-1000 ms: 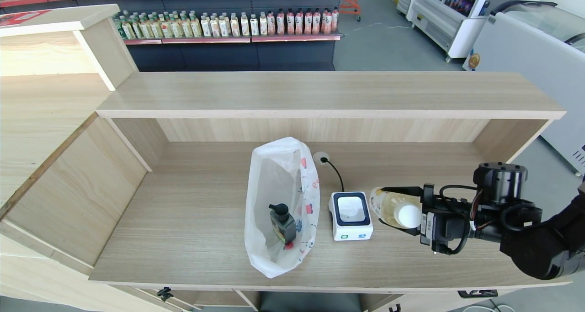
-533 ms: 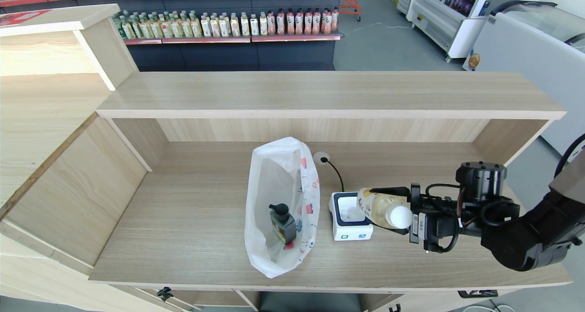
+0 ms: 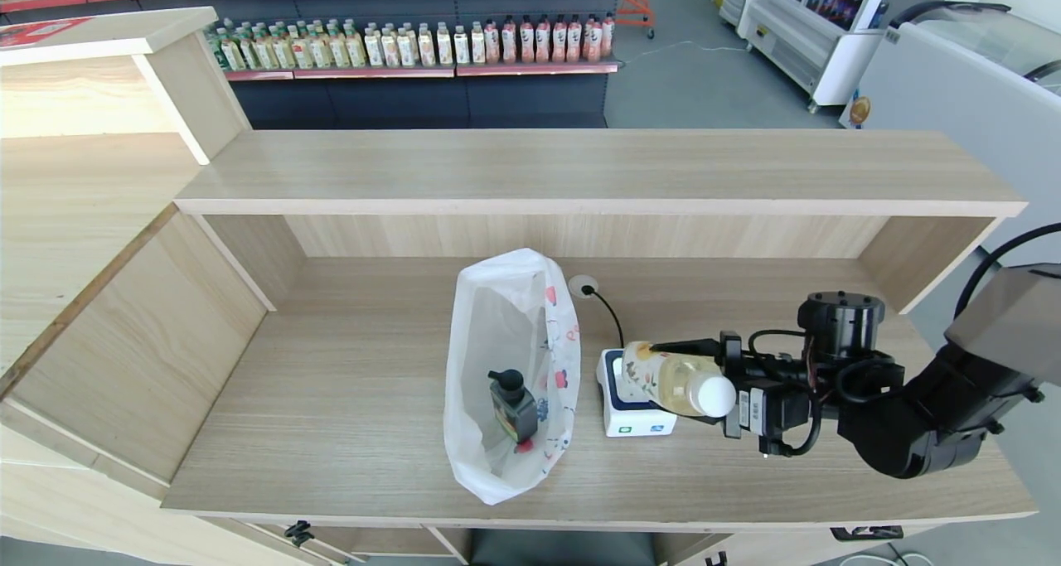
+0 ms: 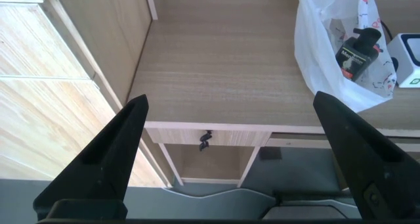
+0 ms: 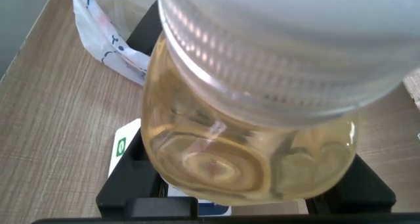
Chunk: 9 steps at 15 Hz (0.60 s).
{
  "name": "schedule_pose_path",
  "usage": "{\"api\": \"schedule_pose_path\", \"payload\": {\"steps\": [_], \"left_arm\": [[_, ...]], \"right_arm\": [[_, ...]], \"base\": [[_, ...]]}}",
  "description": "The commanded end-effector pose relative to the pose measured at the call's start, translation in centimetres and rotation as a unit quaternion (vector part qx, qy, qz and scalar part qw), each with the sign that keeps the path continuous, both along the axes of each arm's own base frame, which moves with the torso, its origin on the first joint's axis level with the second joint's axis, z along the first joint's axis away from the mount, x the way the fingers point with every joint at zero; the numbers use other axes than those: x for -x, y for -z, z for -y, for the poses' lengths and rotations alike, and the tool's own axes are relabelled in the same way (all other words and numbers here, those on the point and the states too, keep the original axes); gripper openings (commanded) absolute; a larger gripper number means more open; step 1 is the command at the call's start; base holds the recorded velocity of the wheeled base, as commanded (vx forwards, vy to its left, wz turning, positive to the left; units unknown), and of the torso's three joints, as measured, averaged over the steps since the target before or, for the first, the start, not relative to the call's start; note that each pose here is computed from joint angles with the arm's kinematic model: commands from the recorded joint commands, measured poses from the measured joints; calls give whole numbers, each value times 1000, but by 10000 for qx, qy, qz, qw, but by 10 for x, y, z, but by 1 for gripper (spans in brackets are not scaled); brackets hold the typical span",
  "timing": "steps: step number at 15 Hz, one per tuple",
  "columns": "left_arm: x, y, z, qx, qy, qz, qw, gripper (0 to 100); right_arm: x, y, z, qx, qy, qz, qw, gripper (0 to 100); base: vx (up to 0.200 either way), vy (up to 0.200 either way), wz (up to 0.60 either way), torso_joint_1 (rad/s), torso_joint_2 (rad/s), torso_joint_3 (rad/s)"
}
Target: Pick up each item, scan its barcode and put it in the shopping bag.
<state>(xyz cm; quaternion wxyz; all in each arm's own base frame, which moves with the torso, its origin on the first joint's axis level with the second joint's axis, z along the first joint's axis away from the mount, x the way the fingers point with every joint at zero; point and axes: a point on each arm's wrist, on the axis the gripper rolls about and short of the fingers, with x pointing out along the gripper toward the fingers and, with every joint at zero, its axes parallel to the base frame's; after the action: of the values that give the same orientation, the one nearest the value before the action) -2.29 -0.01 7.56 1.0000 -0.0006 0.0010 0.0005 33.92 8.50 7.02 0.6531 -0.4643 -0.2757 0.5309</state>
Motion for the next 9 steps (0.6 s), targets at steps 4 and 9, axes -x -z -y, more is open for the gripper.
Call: {"api": "schedule_pose_path", "payload": {"steps": [4,9], "left_arm": [[0,0,0,1,-2,2,10000,100],[0,0,0,1,-2,2,10000,100]], "right_arm": [[-3,6,-1,-34,-209,-18,9998,0],[-7,8,19,-53,1,-44,10000,0]], "base": [[0,0,0,0,0,0],[0,0,0,0,0,0]]}}
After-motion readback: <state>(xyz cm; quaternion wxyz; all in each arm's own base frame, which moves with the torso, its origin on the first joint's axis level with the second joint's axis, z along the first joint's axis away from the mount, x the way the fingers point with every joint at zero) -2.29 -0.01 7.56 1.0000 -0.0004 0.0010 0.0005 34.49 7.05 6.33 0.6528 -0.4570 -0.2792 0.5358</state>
